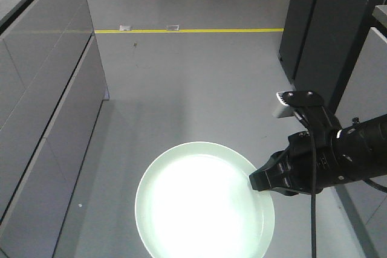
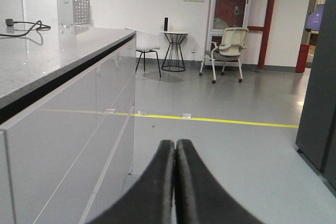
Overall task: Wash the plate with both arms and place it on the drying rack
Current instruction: 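Keep holding the plate while turning toward the sink counter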
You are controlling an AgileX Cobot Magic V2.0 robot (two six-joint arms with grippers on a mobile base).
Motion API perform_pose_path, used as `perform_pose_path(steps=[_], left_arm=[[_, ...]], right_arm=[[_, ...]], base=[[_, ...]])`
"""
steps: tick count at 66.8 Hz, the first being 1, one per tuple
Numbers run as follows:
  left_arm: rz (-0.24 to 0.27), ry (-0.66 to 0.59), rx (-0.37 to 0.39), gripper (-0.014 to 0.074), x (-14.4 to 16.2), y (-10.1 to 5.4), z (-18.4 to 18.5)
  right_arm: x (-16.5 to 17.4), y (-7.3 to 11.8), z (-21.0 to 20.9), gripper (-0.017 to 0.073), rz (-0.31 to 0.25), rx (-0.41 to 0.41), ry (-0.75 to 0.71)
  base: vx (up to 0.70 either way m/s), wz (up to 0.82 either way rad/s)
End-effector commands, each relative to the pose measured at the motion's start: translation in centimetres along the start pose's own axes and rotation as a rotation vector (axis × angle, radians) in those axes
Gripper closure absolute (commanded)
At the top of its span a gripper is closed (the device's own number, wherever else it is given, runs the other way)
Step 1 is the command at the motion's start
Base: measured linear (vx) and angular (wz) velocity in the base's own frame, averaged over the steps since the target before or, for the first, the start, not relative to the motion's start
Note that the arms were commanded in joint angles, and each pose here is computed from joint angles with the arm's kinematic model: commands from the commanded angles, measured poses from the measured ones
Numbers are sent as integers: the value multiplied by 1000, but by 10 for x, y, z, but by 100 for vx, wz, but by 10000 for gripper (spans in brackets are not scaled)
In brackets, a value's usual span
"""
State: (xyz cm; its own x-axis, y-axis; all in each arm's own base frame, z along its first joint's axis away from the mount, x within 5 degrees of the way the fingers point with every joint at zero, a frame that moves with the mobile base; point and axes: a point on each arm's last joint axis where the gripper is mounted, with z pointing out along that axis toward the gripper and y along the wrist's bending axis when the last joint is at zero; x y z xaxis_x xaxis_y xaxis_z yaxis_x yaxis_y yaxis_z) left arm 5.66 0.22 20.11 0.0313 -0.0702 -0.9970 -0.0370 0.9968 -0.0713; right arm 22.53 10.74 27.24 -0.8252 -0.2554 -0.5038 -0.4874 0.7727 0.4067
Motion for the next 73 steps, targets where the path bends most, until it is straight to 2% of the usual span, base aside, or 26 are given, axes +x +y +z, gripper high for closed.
perform_pose_path(steps=[1,73], left_arm=[[-9,-116,14,600,-17,-1,-3],[-9,-116,14,600,-17,-1,-3]], right_arm=[[-9,8,-11,561,-8,-17,-77],[-9,8,-11,561,-8,-17,-77]], base=[[17,-4],[15,-7]])
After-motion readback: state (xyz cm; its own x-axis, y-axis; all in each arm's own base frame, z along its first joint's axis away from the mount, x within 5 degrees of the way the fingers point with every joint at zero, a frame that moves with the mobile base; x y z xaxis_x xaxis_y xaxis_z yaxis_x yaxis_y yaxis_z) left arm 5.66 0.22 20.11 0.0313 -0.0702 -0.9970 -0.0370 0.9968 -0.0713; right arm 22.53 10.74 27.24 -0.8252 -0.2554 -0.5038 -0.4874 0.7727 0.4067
